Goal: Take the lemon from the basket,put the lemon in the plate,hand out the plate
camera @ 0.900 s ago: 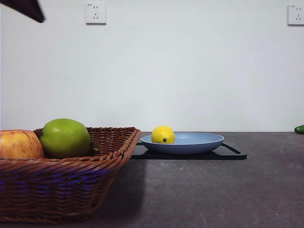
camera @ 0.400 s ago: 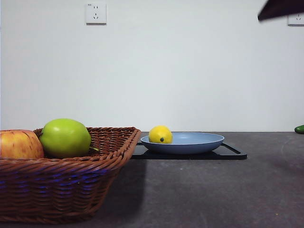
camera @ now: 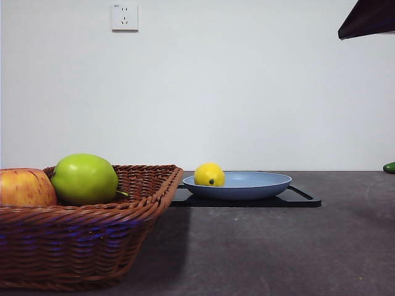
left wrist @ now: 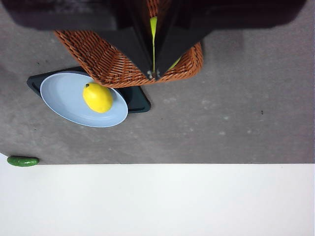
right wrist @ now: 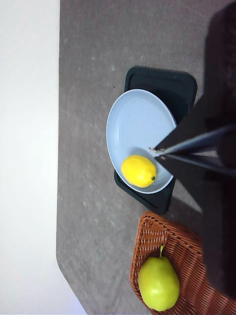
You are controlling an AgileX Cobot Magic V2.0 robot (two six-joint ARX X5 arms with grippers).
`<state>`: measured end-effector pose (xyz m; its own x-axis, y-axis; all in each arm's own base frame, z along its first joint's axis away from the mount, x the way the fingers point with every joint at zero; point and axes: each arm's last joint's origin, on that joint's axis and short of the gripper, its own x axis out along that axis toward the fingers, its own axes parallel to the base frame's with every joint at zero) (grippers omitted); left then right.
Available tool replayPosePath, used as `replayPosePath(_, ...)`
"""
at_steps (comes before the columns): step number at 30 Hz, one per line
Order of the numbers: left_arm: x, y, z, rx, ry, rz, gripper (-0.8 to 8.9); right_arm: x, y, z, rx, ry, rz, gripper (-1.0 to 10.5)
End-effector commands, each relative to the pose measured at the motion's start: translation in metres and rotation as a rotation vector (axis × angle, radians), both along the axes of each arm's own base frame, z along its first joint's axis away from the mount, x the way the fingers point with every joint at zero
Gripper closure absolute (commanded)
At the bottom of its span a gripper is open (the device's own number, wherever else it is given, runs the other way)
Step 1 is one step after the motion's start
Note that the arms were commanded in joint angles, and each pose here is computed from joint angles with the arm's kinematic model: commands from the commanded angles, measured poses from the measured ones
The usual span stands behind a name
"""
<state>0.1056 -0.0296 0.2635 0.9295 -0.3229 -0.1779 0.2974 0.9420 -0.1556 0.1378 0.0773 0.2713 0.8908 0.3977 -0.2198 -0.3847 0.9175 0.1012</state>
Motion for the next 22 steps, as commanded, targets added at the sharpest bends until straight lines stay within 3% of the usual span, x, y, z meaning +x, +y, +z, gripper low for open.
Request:
replayPosePath(1,0.000,0.000,0.003,-0.013,-0.009,0.002,8.05,0.000,0.001,0.004,0.018,-0.009,-0.001,9.4)
replayPosePath(9,-0.008,0.003,0.000,-0.006,0.011,0.011,8.05,0.000,0.001,0.004,0.018,-0.009,-0.001,9.4)
replayPosePath(11,-0.017,0.008,-0.002,0.042,0.014,0.032,8.05,0.000,0.001,0.004,0.019,-0.010,0.000,9.4)
replayPosePath(18,-0.037,0.027,-0.018,0.067,-0.026,0.300,8.05,0.000,0.001,0.004,0.019,-0.010,0.000,9.4)
replayPosePath(22,-0.031,0.031,-0.039,0.082,-0.078,0.361,8.05,0.000,0.001,0.004,0.019,-0.011,0.000,9.4)
